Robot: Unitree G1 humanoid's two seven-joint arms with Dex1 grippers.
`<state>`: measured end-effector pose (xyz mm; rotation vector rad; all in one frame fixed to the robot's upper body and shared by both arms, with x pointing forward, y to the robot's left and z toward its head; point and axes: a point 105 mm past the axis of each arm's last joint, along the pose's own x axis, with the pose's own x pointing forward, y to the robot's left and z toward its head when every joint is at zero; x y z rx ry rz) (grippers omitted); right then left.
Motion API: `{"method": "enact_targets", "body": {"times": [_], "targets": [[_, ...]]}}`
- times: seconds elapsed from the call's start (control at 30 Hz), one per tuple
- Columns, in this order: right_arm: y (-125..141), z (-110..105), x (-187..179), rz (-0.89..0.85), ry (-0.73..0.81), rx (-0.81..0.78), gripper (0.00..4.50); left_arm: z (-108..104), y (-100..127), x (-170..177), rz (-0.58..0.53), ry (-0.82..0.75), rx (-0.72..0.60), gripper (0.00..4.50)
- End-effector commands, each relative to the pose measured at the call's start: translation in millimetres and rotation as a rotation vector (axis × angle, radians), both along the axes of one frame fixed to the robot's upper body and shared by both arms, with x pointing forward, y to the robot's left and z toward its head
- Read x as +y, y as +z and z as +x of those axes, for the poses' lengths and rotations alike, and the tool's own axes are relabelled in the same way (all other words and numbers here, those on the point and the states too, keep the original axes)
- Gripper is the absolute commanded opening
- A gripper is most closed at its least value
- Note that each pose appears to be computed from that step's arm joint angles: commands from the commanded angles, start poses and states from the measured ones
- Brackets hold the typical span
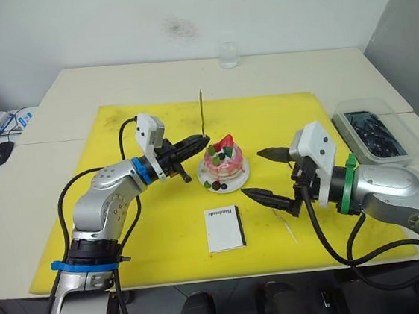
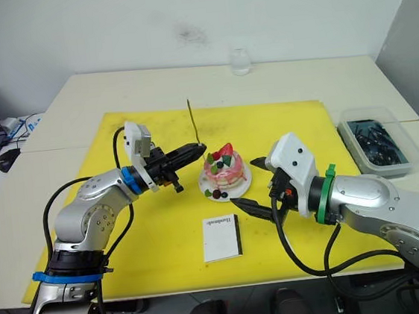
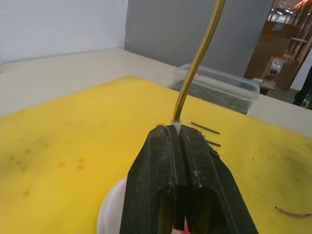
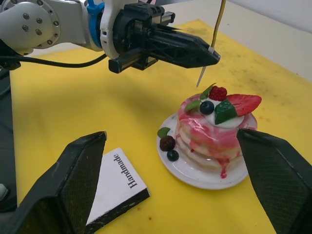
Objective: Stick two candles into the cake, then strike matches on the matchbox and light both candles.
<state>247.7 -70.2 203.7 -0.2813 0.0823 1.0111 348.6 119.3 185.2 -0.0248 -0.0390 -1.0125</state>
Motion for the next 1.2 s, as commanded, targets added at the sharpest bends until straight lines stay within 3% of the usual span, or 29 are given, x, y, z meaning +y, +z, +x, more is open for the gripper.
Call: {"method": "enact_targets", "body": {"times": [0.03, 0.5, 0.93, 1.2], "targets": [[7.6, -3.1, 1.3, 0.001, 0.006, -0.047, 4.44, 0.6, 6.8, 5.7, 0.007, 0.017, -0.064, 0.0], [4.2, -4.9, -0.7, -0.014, 0.006, -0.042, 4.44, -0.2, -10.1, 4.4, -0.003, 0.025, -0.02, 0.0], [0.8, -3.0, -1.6, -0.024, -0.002, -0.038, 4.44, -0.5, 12.3, 4.1, -0.048, 0.024, -0.064, 0.0], [-0.3, -2.8, -1.4, -0.027, 0.0, -0.039, 4.44, -3.6, 6.9, -4.4, -0.058, 0.006, -0.057, 0.0]]}}
